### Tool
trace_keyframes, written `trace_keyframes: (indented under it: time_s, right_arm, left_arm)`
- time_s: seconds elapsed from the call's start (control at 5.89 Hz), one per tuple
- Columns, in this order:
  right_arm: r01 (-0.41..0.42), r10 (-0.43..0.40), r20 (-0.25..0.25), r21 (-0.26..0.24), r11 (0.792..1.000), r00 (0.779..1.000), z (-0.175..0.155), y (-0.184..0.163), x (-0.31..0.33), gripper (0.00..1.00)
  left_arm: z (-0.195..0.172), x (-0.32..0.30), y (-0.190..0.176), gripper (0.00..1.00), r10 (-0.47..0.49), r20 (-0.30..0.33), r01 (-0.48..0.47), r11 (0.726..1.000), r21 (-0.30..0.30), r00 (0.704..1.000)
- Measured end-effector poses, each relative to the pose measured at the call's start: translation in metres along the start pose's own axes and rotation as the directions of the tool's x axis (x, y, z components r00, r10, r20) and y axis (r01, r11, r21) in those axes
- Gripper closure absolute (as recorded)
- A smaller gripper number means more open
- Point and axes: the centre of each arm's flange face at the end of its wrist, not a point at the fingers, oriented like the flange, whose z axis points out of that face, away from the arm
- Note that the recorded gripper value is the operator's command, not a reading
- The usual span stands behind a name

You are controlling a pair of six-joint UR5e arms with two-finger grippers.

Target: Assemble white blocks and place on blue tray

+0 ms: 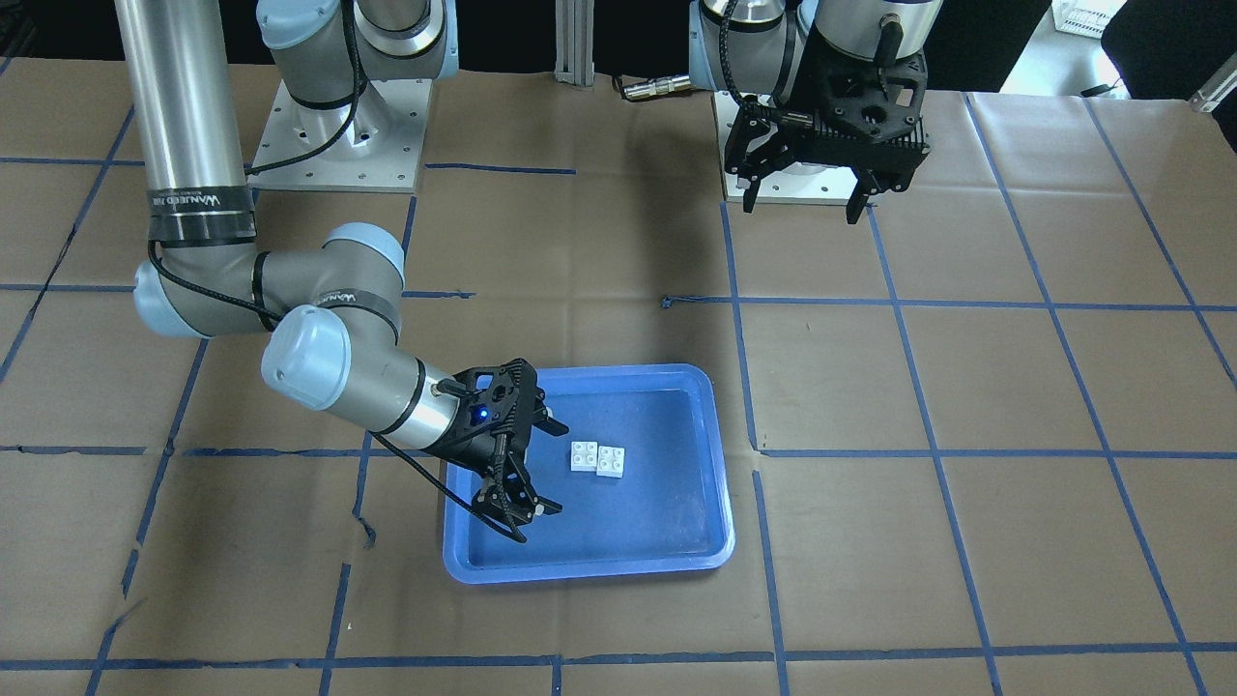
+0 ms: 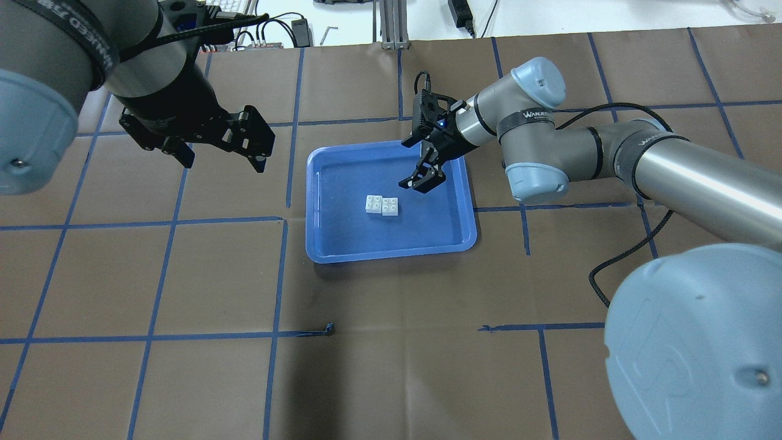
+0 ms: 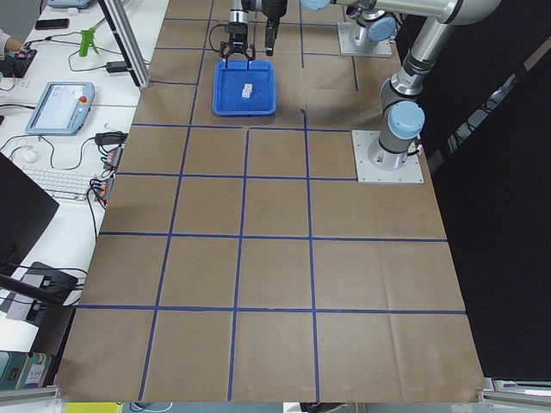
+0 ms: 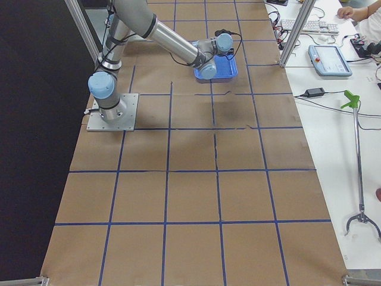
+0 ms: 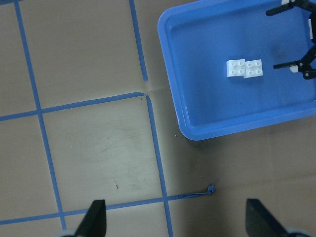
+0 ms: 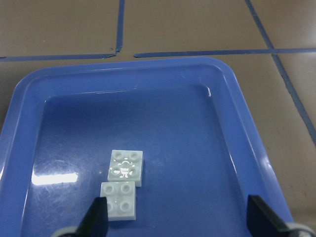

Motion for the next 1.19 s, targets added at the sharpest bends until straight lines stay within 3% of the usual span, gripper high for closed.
trace_keyframes:
  time_s: [0.17,0.34,0.51,0.68,0.85,1.02,1.19]
  right_arm:
    - [-0.123,0.121,-0.036,-0.090,0.988,0.992,-0.027,-0.007,-0.005,0.00]
    - [-0.218,0.211,-0.058,-0.185,0.958,0.976,-0.053,-0.012,-0.015,0.00]
    - [-0.311,0.287,-0.124,-0.270,0.911,0.950,-0.081,-0.017,-0.022,0.00]
    - [-0.428,0.374,-0.220,-0.320,0.845,0.901,-0.107,-0.022,-0.024,0.00]
    - [-0.570,0.482,-0.311,-0.340,0.748,0.819,-0.138,-0.027,-0.028,0.00]
    - [-0.716,0.597,-0.398,-0.335,0.613,0.697,-0.175,-0.030,-0.034,0.00]
    - [-0.834,0.687,-0.473,-0.310,0.456,0.552,-0.213,-0.031,-0.040,0.00]
  left_arm:
    - [-0.004,-0.014,-0.003,0.01,-0.043,-0.006,0.043,0.999,-0.009,0.999]
    - [-0.008,-0.021,-0.004,0.01,-0.061,-0.003,0.061,0.998,-0.023,0.998]
    - [-0.011,-0.023,-0.003,0.01,-0.068,0.004,0.068,0.997,-0.023,0.998]
    - [-0.013,-0.027,-0.003,0.01,-0.071,0.036,0.072,0.997,-0.017,0.997]
    - [-0.012,-0.030,-0.003,0.01,-0.074,0.069,0.075,0.997,-0.018,0.995]
    - [-0.010,-0.031,-0.003,0.01,-0.075,0.077,0.077,0.997,-0.021,0.994]
    - [-0.009,-0.030,-0.002,0.01,-0.075,0.069,0.077,0.997,-0.025,0.995]
